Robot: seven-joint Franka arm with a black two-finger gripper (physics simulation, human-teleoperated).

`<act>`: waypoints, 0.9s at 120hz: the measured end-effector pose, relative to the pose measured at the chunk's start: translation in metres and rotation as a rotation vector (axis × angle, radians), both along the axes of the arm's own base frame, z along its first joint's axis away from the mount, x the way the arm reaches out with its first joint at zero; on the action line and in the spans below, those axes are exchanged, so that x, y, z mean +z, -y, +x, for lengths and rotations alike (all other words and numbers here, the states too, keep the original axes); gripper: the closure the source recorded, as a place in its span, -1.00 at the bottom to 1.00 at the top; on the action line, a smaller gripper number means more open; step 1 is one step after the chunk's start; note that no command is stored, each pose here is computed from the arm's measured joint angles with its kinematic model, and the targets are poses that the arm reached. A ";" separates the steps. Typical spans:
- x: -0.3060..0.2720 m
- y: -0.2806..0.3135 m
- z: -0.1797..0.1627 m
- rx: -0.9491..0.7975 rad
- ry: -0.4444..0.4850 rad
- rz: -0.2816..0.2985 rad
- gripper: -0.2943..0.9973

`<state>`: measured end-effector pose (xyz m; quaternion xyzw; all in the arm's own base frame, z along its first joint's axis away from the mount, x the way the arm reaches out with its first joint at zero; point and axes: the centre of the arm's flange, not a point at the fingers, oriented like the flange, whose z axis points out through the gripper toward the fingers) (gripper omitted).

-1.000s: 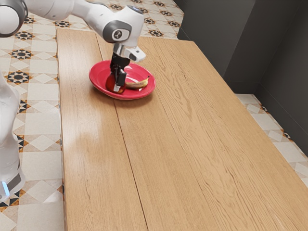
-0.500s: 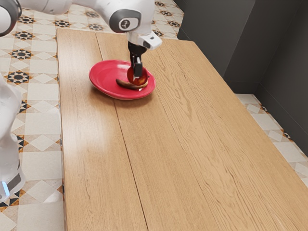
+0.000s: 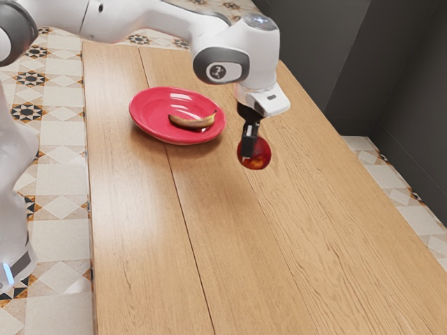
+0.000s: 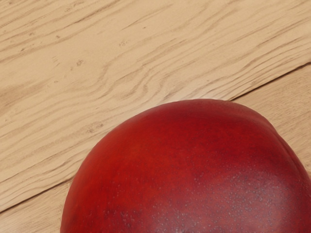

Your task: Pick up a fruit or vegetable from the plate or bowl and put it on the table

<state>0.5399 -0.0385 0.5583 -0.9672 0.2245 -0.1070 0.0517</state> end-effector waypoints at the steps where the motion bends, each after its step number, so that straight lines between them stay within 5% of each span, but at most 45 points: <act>1: 0.000 0.001 0.000 -0.001 0.002 0.000 0.19; 31: 0.018 0.016 0.010 -0.022 0.048 -0.026 -0.36; 62: 0.014 0.025 0.017 -0.017 0.048 -0.105 -0.51; 70: 0.009 0.028 0.025 0.015 0.059 -0.189 -0.52; 86: 0.069 0.025 0.037 0.265 0.166 -0.390 -0.54; 98: 0.144 0.031 0.054 0.562 0.192 -0.437 -0.54; 108: 0.150 0.029 0.056 0.836 0.098 -0.472 -0.54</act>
